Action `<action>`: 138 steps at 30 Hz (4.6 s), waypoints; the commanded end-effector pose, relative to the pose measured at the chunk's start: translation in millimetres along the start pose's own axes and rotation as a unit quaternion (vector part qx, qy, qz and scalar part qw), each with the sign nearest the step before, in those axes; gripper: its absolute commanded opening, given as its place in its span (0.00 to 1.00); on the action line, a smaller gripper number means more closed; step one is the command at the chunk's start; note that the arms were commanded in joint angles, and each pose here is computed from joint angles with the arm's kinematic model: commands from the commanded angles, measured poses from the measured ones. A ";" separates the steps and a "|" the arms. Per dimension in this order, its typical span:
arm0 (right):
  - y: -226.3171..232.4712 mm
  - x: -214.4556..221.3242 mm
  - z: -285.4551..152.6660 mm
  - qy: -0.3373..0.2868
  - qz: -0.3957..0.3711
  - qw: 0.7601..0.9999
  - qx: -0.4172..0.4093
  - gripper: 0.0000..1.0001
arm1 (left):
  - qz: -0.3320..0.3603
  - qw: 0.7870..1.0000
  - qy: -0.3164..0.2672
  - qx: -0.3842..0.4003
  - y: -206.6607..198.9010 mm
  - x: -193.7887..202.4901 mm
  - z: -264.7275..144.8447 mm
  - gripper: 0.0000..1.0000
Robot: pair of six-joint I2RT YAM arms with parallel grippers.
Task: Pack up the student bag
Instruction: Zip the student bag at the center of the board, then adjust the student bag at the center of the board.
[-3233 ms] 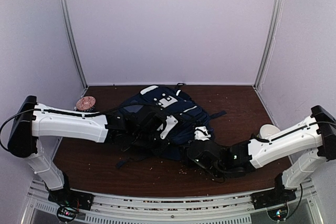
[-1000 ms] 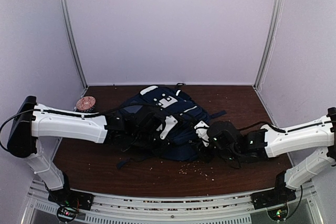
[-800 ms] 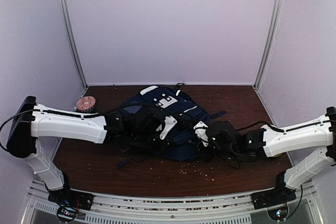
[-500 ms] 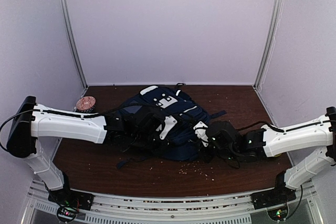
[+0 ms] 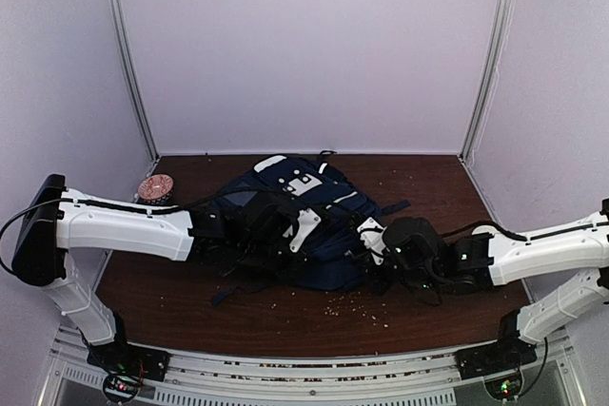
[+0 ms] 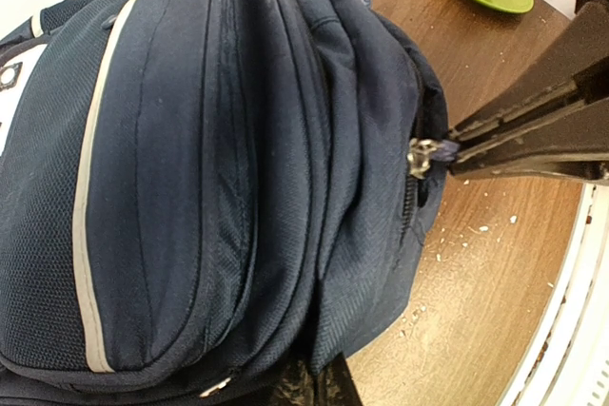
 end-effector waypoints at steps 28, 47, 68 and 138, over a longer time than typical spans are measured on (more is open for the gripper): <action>-21.1 67.6 2.0 0.007 0.248 0.966 0.078 0.00 | -0.011 0.999 -0.041 0.026 -5.9 5.3 -17.9 0.00; -26.1 83.0 -0.7 0.009 0.290 0.952 0.101 0.00 | -0.036 0.999 -0.018 0.012 10.8 46.9 -21.1 0.00; -43.5 89.5 -5.6 0.004 0.314 0.939 0.139 0.00 | -0.053 0.998 -0.035 -0.028 26.2 59.3 -34.8 0.00; -80.8 21.4 59.7 -0.073 0.525 0.846 -0.051 0.33 | -0.336 0.937 -0.091 0.034 164.2 -13.5 8.0 0.66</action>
Point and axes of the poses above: each gripper's point midway between its finger pads, its own z axis out along the fingers, its own y axis along the line the jaws close on, x = y × z, the point moved 7 cm from there along -z, back along the fingers, and after that the axes turned 9 degrees about -z, right-handed, at the moved point
